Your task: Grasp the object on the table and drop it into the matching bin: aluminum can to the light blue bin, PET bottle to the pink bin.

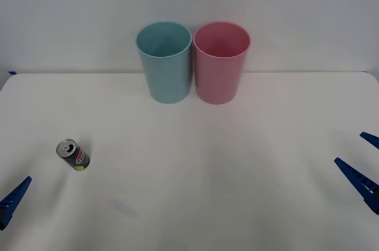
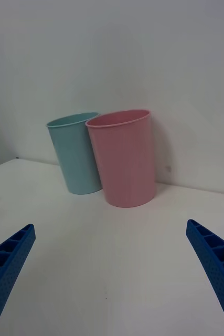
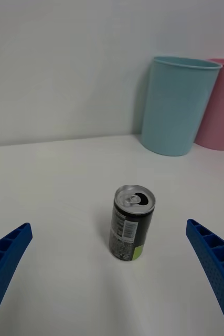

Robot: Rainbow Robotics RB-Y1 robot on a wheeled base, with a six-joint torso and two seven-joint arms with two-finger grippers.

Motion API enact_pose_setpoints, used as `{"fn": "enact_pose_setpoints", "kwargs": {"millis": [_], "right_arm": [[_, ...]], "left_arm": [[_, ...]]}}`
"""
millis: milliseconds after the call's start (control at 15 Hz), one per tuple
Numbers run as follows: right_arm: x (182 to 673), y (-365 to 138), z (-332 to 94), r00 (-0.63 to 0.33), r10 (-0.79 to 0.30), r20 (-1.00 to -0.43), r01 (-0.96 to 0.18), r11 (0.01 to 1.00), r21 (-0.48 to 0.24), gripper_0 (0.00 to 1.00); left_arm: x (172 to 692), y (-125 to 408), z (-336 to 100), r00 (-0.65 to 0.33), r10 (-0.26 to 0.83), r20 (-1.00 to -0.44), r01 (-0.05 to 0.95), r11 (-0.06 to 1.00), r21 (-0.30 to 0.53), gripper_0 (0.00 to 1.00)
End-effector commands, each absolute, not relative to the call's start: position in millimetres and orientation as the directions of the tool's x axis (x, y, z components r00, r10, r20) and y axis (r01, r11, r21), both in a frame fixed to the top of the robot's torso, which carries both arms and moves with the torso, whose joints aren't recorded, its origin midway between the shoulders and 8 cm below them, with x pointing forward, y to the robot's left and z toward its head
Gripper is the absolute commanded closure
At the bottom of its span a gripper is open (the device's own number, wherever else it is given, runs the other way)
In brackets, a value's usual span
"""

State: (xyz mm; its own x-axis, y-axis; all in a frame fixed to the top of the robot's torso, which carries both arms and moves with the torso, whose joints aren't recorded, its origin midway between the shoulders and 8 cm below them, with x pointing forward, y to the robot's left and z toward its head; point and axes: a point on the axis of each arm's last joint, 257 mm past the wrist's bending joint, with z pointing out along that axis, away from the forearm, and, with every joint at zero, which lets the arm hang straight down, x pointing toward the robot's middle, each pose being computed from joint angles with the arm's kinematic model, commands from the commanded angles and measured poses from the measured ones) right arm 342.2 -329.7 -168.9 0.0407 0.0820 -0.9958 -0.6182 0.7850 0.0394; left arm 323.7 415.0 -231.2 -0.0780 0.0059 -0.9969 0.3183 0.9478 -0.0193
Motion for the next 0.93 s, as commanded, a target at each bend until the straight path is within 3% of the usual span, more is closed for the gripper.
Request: {"fn": "enact_pose_setpoints", "kwargs": {"millis": [67, 467, 933], "right_arm": [[342, -330, -169, 0.041, 0.082, -0.996, -0.618, 0.785, 0.039, 0.0], [342, -330, -169, 0.041, 0.082, -0.996, -0.618, 0.785, 0.039, 0.0], [342, -330, -169, 0.041, 0.082, -0.996, -0.618, 0.785, 0.039, 0.0]], "left_arm": [[323, 419, -246, -0.115, 0.052, -0.992, 0.301, 0.954, 0.015, 0.0], [340, 411, -268, -0.151, 0.035, -0.988, 0.251, 0.968, -0.004, 0.0], [363, 388, -282, -0.143, -0.059, -0.988, 0.265, 0.959, -0.096, 0.0]]}}
